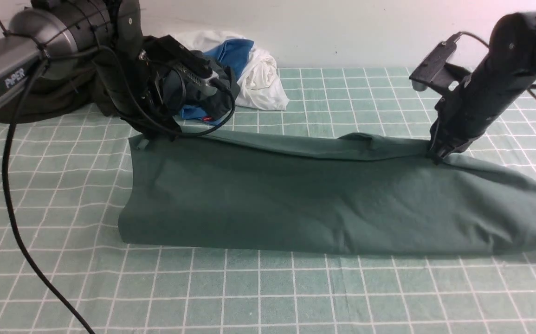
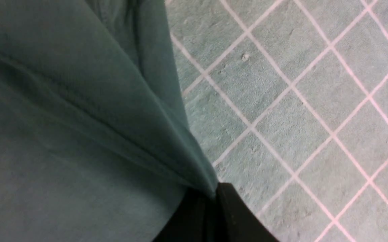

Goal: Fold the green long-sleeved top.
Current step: Use both arms to drag the lower edge of the fabric forward and fold it over the upper edge

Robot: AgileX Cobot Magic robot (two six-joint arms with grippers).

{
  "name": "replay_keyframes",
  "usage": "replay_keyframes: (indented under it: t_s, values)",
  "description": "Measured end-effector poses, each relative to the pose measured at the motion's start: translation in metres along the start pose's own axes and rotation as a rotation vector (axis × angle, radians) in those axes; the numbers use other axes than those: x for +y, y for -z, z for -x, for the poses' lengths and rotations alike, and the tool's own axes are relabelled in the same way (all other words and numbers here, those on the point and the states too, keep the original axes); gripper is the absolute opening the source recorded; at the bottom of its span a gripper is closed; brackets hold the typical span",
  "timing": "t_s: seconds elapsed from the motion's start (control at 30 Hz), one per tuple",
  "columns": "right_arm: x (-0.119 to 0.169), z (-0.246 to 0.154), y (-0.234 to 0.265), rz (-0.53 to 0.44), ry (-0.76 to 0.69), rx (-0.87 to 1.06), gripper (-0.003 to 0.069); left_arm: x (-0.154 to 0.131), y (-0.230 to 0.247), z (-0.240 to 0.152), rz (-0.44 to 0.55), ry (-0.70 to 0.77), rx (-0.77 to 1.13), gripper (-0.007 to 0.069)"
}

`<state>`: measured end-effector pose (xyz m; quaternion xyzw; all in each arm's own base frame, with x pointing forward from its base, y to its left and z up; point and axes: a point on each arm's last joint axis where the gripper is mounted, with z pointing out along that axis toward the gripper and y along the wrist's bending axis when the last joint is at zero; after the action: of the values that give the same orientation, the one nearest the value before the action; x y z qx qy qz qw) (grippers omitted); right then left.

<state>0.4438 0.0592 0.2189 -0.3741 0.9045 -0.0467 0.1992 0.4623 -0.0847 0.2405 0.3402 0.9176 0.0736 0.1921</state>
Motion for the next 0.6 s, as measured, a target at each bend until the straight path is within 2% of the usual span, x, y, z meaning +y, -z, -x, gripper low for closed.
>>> replay_keyframes:
  t_s: [0.13, 0.2, 0.27, 0.37, 0.4, 0.43, 0.47, 0.5, 0.6]
  values:
    - [-0.003, 0.002, -0.017, -0.028, -0.062, -0.036, 0.0055, 0.001, -0.021, 0.002, 0.019, -0.007, -0.018, 0.0021]
    - [-0.005, 0.005, -0.026, -0.051, -0.117, -0.071, 0.0090, 0.004, -0.030, 0.003, 0.041, -0.006, -0.029, 0.0034]
    - [-0.008, 0.009, -0.030, -0.078, -0.200, -0.116, 0.0154, 0.006, -0.035, 0.004, 0.072, 0.022, -0.048, 0.0066]
    - [-0.011, 0.012, -0.026, -0.089, -0.283, -0.145, 0.0229, 0.011, -0.036, 0.004, 0.119, 0.077, -0.060, 0.0135]
    - [-0.011, 0.012, -0.025, -0.088, -0.286, -0.145, 0.0233, 0.011, -0.036, 0.004, 0.122, 0.081, -0.060, 0.0146]
    - [-0.008, 0.013, -0.022, -0.079, -0.298, -0.137, 0.0261, 0.013, -0.036, 0.004, 0.136, 0.111, -0.059, 0.0193]
    - [-0.008, 0.013, -0.021, -0.077, -0.299, -0.136, 0.0267, 0.013, -0.036, 0.004, 0.138, 0.114, -0.058, 0.0207]
    - [-0.003, 0.016, -0.016, -0.061, -0.297, -0.128, 0.0279, 0.014, -0.036, 0.004, 0.147, 0.146, -0.057, 0.0266]
    - [0.018, 0.025, -0.010, 0.008, -0.287, -0.105, 0.0289, 0.015, -0.034, 0.004, 0.153, 0.206, -0.056, 0.0360]
